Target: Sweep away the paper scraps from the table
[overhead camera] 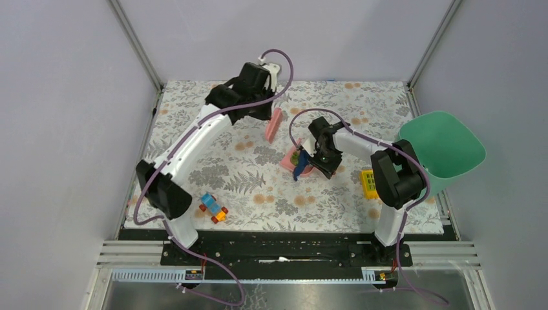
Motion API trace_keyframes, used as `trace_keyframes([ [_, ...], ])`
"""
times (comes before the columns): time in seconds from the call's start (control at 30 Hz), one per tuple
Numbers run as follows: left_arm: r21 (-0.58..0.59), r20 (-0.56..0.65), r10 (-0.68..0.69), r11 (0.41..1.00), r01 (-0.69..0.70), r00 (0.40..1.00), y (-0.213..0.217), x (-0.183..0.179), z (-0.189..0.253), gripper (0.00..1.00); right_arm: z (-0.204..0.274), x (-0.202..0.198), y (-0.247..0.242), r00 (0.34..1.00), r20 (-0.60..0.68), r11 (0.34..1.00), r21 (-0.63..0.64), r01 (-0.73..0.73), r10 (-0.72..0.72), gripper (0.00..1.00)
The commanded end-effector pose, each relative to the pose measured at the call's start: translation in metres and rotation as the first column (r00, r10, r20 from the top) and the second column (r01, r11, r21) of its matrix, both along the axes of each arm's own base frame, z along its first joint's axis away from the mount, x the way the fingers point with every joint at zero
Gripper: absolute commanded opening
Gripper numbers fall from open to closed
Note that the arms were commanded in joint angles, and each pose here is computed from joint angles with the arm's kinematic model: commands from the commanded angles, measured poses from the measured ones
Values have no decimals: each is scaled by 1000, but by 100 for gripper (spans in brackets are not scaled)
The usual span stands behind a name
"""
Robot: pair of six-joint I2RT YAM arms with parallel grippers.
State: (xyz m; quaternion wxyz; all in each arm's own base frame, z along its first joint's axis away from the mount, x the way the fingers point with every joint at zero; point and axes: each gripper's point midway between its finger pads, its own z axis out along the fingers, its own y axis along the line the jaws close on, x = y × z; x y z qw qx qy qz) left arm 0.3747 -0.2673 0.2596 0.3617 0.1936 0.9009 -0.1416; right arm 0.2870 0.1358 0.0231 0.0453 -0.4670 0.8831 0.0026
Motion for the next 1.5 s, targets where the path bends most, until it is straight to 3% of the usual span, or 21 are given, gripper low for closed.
trace_keyframes([
  [0.0,97,233,170,976,-197,957,52,20,42,0,12,-3,16,1000,19,996,88,-1,-1,0],
  [0.17,272,318,256,898,-347,913,100,23,30,0,15,-4,23,1000,6,992,124,0,-1,0],
  [0.33,454,435,345,713,-534,832,167,39,16,0,20,-4,26,1000,10,990,142,-1,0,0],
  [0.57,501,374,519,584,-638,768,240,88,-34,0,24,-6,30,1000,-3,990,141,-16,16,0],
  [0.7,585,327,573,501,-637,751,278,118,-68,0,25,-6,31,1000,-7,993,112,-27,28,0],
  [0.83,597,318,616,460,-657,720,312,129,-86,0,25,-9,30,998,-2,995,80,-55,55,0],
  [0.9,597,295,630,465,-653,719,322,131,-97,0,25,-10,32,997,-2,994,77,-72,73,0],
  [1.0,572,206,628,545,-613,750,314,137,-123,0,22,-10,35,995,-8,993,58,-101,102,0],
  [1.27,419,-10,477,800,-430,879,237,147,-157,0,18,-4,44,989,-9,989,8,-150,151,0],
  [1.47,331,-111,374,887,-320,921,178,126,-154,0,16,-6,43,989,-14,989,1,-146,146,0],
])
